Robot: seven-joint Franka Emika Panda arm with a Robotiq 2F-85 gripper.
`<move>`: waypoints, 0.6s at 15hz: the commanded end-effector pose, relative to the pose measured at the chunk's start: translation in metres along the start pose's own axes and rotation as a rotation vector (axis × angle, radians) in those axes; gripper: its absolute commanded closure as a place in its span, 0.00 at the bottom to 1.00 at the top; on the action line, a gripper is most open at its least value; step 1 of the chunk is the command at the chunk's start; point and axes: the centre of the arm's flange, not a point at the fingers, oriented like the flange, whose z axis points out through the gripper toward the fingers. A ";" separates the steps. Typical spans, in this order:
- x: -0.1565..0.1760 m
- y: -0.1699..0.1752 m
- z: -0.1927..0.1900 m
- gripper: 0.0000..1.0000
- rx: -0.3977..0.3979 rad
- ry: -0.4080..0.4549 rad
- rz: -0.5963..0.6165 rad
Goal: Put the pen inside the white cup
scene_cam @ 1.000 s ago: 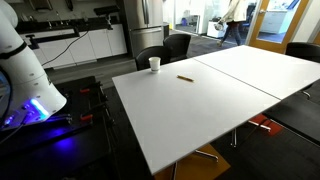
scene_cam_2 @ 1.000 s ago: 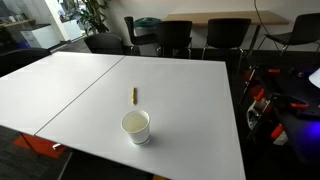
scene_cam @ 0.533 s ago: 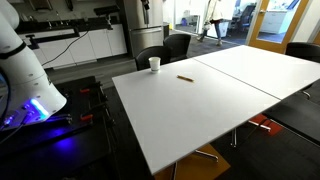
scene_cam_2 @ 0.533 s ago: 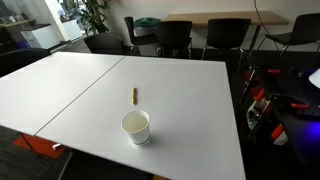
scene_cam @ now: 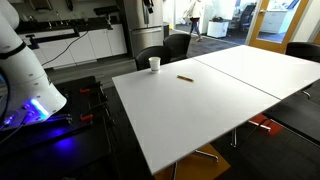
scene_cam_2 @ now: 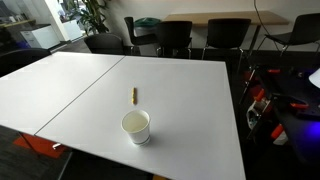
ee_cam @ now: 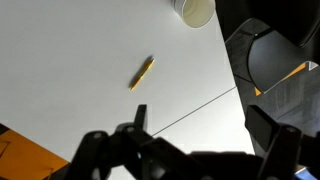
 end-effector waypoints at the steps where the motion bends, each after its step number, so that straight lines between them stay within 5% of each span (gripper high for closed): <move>1: 0.009 -0.005 0.018 0.00 0.044 -0.023 0.068; 5: 0.024 -0.014 0.055 0.00 0.041 -0.004 0.194; 9: 0.040 -0.014 0.096 0.00 -0.054 0.043 0.315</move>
